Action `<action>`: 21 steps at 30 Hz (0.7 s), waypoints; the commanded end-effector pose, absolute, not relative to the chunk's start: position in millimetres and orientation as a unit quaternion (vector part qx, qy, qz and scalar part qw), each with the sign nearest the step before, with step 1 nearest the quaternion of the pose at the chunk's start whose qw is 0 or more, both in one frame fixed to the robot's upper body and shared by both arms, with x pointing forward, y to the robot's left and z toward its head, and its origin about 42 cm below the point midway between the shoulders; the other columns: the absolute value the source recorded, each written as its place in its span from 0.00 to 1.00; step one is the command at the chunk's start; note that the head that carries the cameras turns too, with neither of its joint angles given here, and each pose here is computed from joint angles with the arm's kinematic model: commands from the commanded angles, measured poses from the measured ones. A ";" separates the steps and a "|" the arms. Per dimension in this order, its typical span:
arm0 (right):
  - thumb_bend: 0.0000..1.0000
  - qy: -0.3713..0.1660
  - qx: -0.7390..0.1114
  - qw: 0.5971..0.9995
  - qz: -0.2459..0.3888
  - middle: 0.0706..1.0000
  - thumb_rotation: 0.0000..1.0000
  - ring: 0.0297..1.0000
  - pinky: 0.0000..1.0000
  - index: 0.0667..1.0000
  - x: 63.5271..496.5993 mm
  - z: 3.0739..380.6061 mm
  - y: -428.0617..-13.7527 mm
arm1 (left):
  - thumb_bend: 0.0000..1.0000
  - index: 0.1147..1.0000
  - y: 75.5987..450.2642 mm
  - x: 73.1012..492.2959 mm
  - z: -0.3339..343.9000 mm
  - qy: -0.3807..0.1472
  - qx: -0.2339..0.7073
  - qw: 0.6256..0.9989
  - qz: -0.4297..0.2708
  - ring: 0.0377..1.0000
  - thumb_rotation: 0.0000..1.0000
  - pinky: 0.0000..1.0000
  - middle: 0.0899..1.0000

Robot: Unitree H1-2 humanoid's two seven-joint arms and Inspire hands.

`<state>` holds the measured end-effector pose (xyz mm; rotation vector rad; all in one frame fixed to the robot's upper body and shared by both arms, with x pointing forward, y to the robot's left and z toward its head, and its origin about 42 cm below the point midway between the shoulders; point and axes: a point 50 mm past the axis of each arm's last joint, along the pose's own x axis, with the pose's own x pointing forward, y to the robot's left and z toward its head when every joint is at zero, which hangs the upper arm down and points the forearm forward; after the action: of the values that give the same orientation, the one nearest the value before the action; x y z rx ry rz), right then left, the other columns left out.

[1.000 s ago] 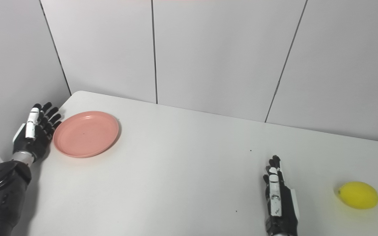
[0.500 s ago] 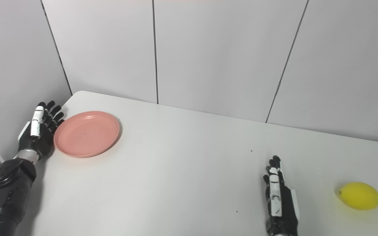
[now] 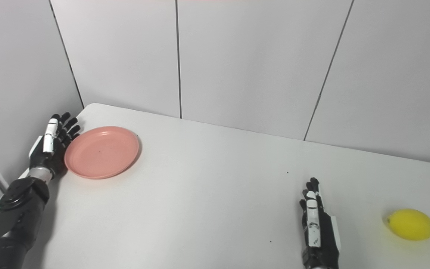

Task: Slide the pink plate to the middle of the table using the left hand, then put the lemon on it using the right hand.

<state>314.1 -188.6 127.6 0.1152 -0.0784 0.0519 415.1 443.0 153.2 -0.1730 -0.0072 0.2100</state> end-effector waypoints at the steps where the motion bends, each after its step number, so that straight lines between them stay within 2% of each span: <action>1: 0.24 -0.067 0.061 0.995 0.034 1.00 1.00 1.00 1.00 1.00 317.1 142.8 -186.0 | 0.42 0.93 424.3 433.2 165.4 -0.012 -0.087 0.994 0.067 0.96 1.00 0.98 0.95; 13: 0.26 -0.065 0.059 0.996 0.033 1.00 1.00 0.99 1.00 1.00 316.5 143.2 -184.7 | 0.45 0.93 395.8 441.3 169.0 -0.017 -0.094 0.995 0.032 0.96 1.00 0.97 0.95; 21: 0.26 -0.064 0.058 0.996 0.032 0.99 1.00 0.99 1.00 1.00 315.2 144.1 -183.5 | 0.42 0.92 367.6 442.8 171.4 -0.004 -0.096 0.995 0.018 0.95 1.00 0.95 0.94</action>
<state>311.9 -186.2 129.7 0.1139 -0.0820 0.0530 432.0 379.3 155.5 -0.2062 0.0132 0.0836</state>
